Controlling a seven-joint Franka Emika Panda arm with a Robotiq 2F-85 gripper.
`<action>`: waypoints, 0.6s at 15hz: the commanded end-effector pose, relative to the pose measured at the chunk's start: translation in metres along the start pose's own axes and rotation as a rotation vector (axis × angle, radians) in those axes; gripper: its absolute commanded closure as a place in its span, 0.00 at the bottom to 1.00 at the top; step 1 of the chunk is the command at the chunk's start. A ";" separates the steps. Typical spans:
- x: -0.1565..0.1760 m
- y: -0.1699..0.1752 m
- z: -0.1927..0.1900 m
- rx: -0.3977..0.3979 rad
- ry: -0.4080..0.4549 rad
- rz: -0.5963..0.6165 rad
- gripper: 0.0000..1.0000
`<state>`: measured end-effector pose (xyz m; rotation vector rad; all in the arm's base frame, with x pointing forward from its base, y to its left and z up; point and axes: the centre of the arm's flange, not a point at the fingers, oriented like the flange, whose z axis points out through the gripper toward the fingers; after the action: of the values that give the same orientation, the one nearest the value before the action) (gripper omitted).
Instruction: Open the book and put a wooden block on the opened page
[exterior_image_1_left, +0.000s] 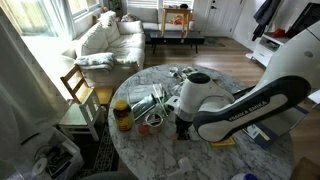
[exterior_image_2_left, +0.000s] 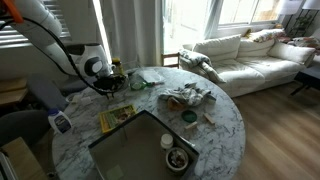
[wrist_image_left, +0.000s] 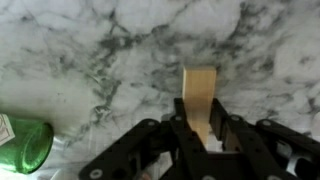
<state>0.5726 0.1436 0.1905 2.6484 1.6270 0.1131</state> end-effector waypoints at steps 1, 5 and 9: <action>-0.025 -0.020 -0.020 0.041 -0.078 0.038 0.93; -0.045 -0.042 -0.034 0.078 -0.095 0.058 0.93; -0.058 -0.064 -0.042 0.022 -0.013 0.053 0.93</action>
<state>0.5209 0.1276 0.2152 2.6906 1.5686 -0.0119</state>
